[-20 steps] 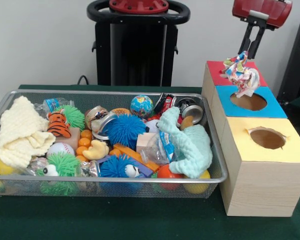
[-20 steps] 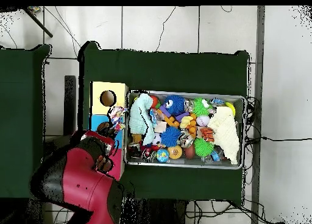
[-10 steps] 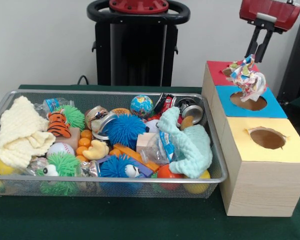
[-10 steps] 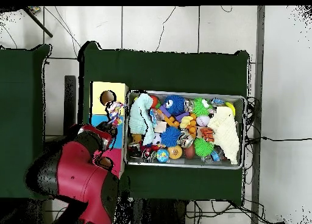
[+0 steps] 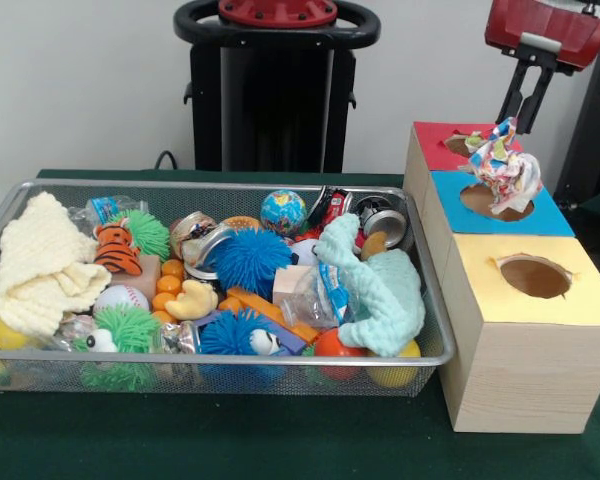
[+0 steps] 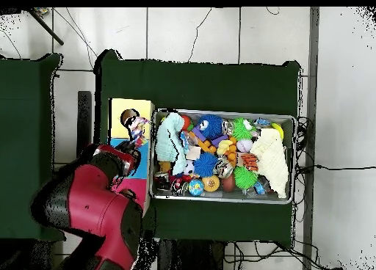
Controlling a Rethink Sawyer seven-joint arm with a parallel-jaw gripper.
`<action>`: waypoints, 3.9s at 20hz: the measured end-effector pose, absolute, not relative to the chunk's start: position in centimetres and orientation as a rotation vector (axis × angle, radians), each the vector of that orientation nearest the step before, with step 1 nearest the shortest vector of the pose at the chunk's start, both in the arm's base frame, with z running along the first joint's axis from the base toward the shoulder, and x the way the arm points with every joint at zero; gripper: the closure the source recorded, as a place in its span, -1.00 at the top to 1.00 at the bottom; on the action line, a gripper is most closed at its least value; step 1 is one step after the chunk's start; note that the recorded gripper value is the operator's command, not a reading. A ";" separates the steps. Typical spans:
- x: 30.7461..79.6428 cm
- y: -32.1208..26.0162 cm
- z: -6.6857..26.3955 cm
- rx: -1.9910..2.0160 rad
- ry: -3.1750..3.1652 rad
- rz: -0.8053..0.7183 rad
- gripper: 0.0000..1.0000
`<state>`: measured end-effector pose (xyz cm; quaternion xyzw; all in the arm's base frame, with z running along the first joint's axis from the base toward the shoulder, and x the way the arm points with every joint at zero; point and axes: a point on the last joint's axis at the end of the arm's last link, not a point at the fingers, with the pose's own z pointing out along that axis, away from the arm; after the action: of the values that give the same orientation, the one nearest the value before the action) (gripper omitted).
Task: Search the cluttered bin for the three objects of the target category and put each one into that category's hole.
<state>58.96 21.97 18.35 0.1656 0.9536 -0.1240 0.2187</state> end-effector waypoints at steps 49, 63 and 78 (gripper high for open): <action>62.1 26.8 15.3 0.490 2.620 -0.287 -1.00; 61.7 26.3 13.4 0.511 2.631 -0.320 -1.00; 61.2 25.5 11.4 0.505 2.647 -0.369 -1.00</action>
<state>61.22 25.52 11.38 0.1814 0.9517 -0.1325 0.2093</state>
